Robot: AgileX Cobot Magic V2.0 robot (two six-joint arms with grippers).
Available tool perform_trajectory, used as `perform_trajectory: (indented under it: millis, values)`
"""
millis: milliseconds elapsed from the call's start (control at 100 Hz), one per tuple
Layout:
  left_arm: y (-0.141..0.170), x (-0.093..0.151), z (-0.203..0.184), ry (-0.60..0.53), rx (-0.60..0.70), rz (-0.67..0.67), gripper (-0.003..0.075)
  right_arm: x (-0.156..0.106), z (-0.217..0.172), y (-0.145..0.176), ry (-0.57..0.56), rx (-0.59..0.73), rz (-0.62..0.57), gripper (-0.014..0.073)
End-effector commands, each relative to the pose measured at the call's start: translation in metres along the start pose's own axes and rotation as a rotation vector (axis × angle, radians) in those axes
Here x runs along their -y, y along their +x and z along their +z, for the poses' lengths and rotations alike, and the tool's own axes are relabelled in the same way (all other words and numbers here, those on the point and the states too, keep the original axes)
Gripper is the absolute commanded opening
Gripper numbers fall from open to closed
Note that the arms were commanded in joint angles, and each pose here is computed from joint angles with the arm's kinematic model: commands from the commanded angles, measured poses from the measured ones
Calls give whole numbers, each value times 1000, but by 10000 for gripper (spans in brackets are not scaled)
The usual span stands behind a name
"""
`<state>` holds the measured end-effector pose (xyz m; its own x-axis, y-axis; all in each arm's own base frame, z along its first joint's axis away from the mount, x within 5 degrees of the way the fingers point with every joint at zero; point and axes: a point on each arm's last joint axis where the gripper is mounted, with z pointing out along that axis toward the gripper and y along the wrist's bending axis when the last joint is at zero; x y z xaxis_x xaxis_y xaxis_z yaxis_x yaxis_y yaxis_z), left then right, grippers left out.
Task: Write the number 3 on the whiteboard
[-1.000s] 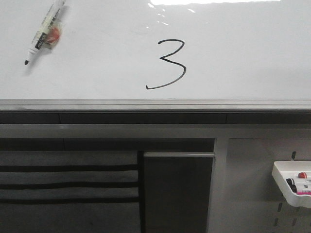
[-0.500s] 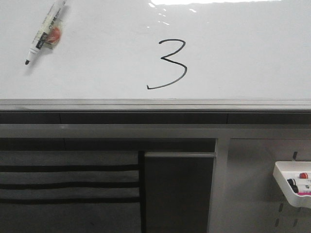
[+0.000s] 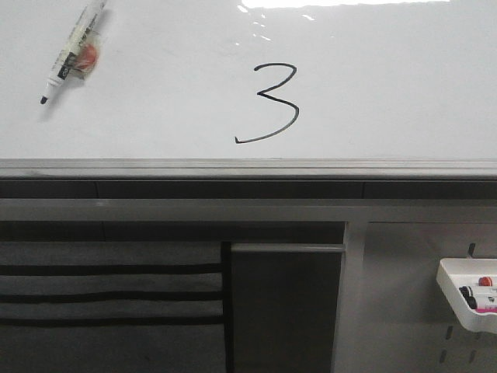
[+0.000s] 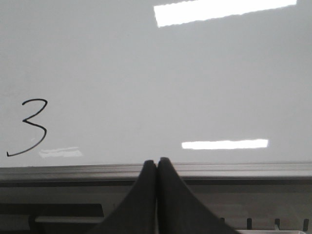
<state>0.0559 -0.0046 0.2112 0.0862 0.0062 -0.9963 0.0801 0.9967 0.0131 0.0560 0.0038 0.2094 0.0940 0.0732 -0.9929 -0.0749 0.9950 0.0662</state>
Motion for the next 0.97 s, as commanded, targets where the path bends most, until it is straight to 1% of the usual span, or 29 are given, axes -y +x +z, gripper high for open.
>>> perform_trajectory:
  millis: [0, 90, 180, 380, 960]
  values:
    - [-8, 0, -3, -2, 110, -12, -18, 0, -2, -5, -4, 109, -2, -66]
    - [-8, 0, -3, -2, 110, -12, -18, 0, -2, -4, -4, 104, -3, -66]
    - [-8, 0, -3, -2, 110, -12, -18, -1, -2, -4, -11, 104, 41, -66]
    - [-8, 0, -3, -2, 110, -12, -18, -1, -2, -2, -13, 83, 45, -66]
    - [-8, 0, -3, -2, 110, -12, -18, -1, -2, -2, -13, 85, 45, -66]
